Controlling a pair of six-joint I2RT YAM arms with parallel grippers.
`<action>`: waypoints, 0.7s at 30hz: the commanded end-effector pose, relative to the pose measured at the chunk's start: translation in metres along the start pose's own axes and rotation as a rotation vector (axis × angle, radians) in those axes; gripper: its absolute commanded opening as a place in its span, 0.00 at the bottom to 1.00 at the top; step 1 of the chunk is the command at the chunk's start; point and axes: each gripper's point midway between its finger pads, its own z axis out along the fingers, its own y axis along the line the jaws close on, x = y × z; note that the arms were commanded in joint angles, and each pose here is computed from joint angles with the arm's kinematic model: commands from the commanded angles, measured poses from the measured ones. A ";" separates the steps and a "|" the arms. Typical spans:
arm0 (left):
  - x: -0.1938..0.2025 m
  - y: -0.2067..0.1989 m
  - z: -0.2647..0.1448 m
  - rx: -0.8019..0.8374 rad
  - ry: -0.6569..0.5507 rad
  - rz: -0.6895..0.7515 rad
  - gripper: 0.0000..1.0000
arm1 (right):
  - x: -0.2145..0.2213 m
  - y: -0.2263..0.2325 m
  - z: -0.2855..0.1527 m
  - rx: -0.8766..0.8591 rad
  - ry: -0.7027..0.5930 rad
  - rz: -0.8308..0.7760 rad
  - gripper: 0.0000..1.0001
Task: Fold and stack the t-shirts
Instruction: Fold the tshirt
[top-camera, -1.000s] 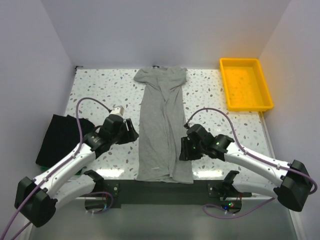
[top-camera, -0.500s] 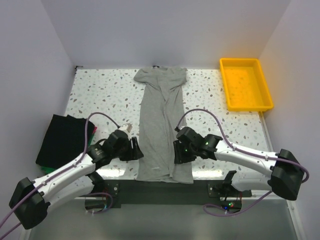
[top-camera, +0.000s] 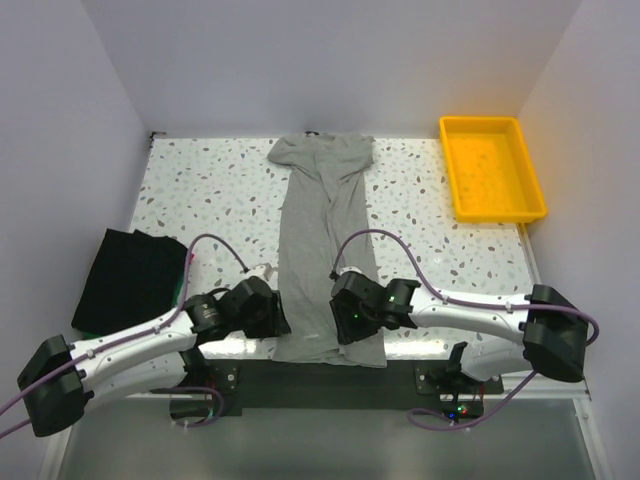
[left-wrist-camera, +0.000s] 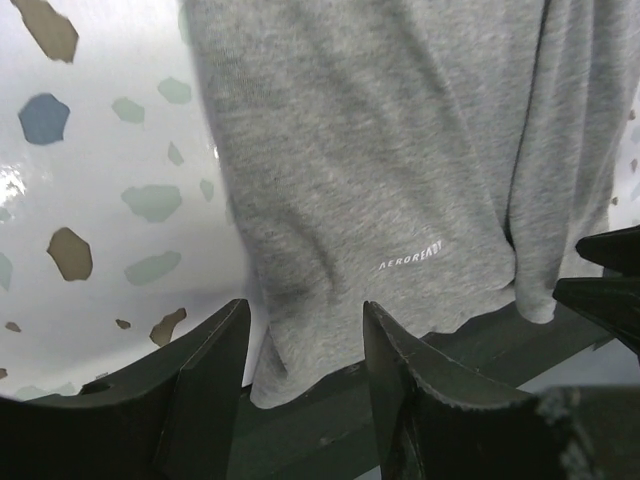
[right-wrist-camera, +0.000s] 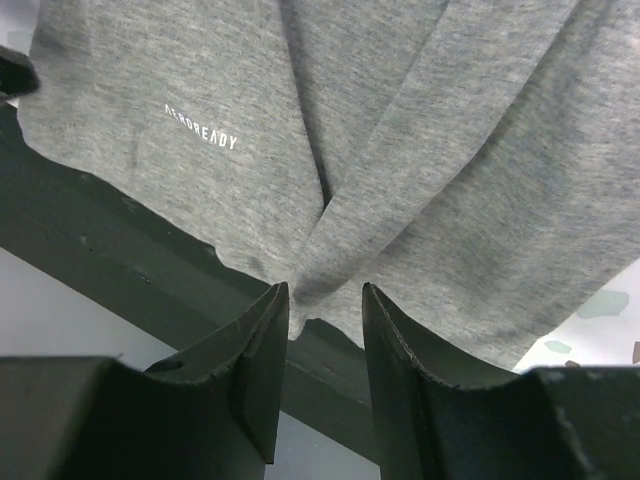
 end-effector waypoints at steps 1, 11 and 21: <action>0.011 0.006 0.005 -0.043 0.025 -0.023 0.53 | -0.014 0.014 -0.002 -0.021 -0.049 0.016 0.40; 0.030 -0.003 0.009 -0.043 0.065 0.000 0.42 | -0.004 0.023 0.006 -0.047 -0.016 0.006 0.39; 0.008 -0.049 -0.020 0.073 0.018 -0.022 0.02 | -0.007 0.025 -0.006 -0.063 -0.030 -0.006 0.10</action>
